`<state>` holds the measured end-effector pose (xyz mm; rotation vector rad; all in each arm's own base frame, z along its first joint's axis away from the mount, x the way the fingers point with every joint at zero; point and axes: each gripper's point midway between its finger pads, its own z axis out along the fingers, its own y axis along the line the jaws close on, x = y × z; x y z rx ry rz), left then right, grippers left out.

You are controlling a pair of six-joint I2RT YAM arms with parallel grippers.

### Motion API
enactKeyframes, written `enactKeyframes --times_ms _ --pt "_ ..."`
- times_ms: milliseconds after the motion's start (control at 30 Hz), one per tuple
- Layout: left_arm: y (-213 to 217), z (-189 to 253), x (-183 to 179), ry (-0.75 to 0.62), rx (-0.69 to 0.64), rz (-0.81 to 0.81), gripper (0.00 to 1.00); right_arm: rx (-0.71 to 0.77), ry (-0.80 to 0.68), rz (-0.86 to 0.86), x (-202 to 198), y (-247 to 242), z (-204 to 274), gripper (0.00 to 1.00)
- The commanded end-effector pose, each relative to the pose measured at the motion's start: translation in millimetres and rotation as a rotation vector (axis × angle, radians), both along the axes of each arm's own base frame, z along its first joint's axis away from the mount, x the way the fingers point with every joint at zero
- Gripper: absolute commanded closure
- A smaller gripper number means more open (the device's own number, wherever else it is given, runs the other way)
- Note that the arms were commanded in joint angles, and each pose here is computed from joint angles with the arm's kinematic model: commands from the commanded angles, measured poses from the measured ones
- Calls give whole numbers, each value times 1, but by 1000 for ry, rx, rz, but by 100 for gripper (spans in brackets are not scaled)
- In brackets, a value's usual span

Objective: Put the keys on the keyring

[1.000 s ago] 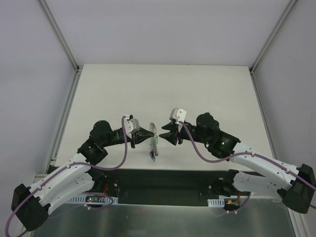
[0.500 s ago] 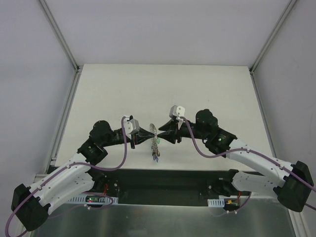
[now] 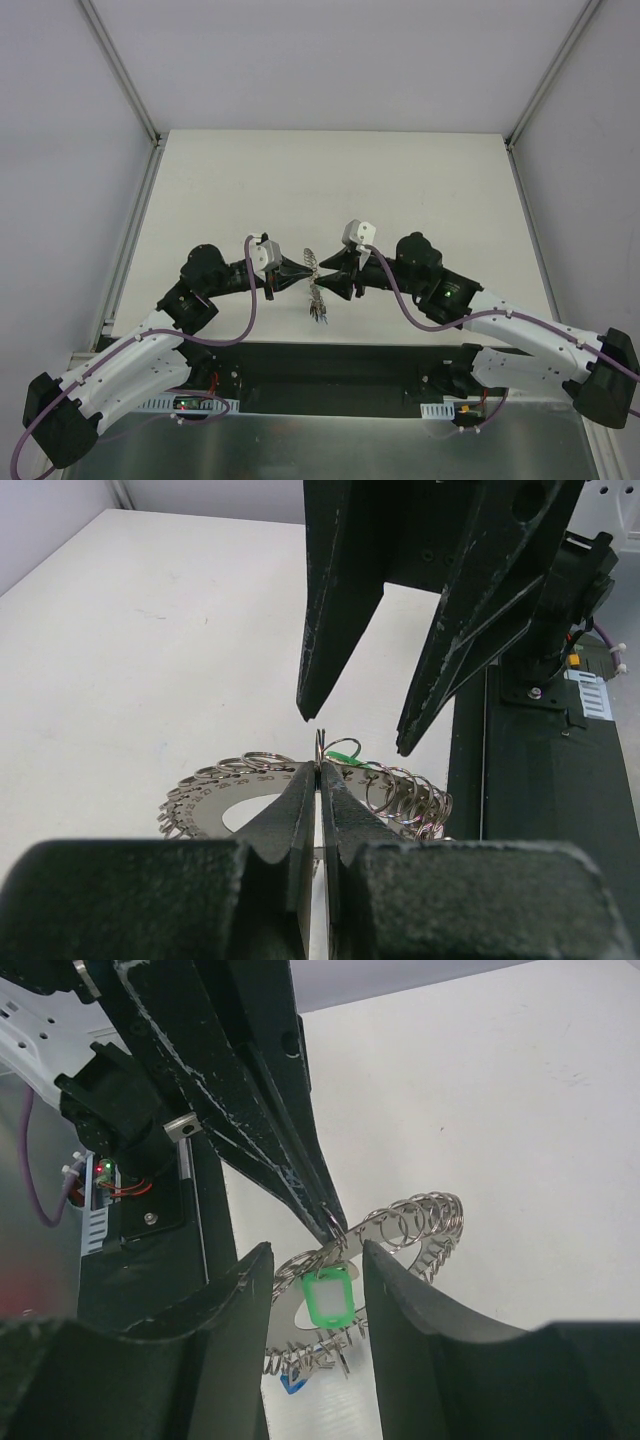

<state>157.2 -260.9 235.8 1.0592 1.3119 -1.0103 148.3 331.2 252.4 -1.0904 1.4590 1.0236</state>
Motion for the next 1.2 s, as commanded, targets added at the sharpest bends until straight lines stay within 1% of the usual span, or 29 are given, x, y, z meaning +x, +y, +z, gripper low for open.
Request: enactKeyframes --times_ms 0,200,400,600,700,800,833,867,900,933,1000,1167 --pt "0 27 3 -91 -73 12 100 8 -41 -83 13 3 10 56" --pt "1 28 2 -97 -77 15 100 -20 -60 -131 19 5 3 60" --pt "1 29 2 -102 -80 17 100 -30 -61 -125 17 7 0 67" --pt "2 30 4 -106 -83 31 100 -29 -65 -125 16 4 2 81" --pt "3 30 4 -105 -83 35 100 -37 -63 -126 16 4 1 86" --pt "3 30 4 -104 -85 38 100 -37 -59 -128 16 4 0 87" --pt "3 30 5 -103 -84 38 100 -36 -60 -126 16 4 0 85" --pt "3 29 5 -102 -81 40 100 -29 -64 -128 15 3 3 82" --pt "3 30 5 -105 -83 40 100 -31 -63 -133 16 2 3 72" --pt "3 29 5 -103 -82 41 100 -29 -67 -137 16 1 5 69" --pt "3 30 5 -105 -83 43 100 -33 -76 -154 18 -2 6 66" --pt "3 30 5 -105 -83 43 100 -52 -88 -182 22 -7 4 65"
